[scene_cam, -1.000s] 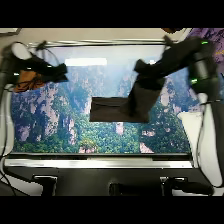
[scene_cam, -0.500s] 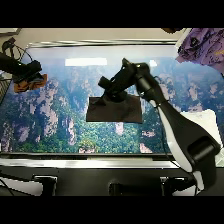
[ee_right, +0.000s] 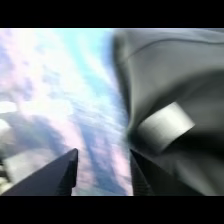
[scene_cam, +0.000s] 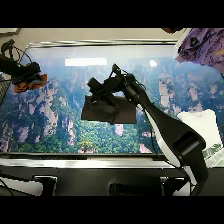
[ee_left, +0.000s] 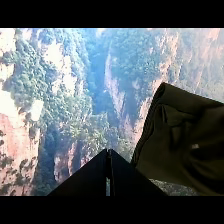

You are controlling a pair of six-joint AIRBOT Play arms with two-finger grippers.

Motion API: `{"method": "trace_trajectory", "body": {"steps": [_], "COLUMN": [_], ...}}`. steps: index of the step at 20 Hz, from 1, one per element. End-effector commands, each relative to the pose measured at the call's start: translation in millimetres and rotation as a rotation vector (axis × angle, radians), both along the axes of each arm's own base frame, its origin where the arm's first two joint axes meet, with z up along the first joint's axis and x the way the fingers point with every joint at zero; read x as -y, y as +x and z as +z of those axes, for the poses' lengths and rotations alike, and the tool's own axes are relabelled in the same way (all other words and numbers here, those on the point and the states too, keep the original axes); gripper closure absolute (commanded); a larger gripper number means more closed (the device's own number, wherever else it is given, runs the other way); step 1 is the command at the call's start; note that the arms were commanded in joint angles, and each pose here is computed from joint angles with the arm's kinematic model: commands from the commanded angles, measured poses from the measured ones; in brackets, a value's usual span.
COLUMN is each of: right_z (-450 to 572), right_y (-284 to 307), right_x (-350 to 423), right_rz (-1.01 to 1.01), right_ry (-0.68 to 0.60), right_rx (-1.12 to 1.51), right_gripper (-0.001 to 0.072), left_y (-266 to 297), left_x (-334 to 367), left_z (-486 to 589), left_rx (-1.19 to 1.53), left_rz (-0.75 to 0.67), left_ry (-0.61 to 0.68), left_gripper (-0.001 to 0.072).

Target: Fold the clothes and pants, and hang the long-sleeved shirts on hangers.

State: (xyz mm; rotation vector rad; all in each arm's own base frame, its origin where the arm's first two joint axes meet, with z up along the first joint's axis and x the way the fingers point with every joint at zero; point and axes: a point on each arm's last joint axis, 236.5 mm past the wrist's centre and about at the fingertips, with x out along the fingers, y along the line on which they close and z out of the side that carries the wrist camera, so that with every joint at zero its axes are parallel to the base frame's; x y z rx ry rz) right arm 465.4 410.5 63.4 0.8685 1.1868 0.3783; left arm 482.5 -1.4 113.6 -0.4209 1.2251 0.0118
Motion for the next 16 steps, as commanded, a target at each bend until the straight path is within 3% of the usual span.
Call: {"method": "trace_trajectory", "body": {"steps": [1,4,7,9,13,16], "right_z": [42,69,107,123,105,64], "right_y": [13,3,8,14,16,15], "right_x": [-20,-18,24,76,229,317], "right_rz": [0.007,0.100,0.128,0.142,0.201,0.176], "right_ry": [0.130,0.103,0.067,0.003,-0.199,-0.227], "right_rx": [0.115,0.167,0.217,0.250,0.186,0.093], "right_gripper": [0.0328,0.0271,0.0271,0.0223,0.0215,0.0217], "left_y": [-4,-4,-4,-4,-4,-5], "left_x": [1,4,4,4,3,3], "left_z": [-9,-10,-10,-10,-9,-9], "left_rx": [-0.028,-0.028,-0.031,-0.030,-0.028,-0.028], "left_rz": [-0.002,-0.007,-0.008,-0.008,-0.006,-0.006], "left_ry": [-0.002,-0.001,-0.001,-0.001,-0.001,-0.001], "left_gripper": [0.0691,0.0691,0.0691,0.0691,0.0691,0.0691]}}
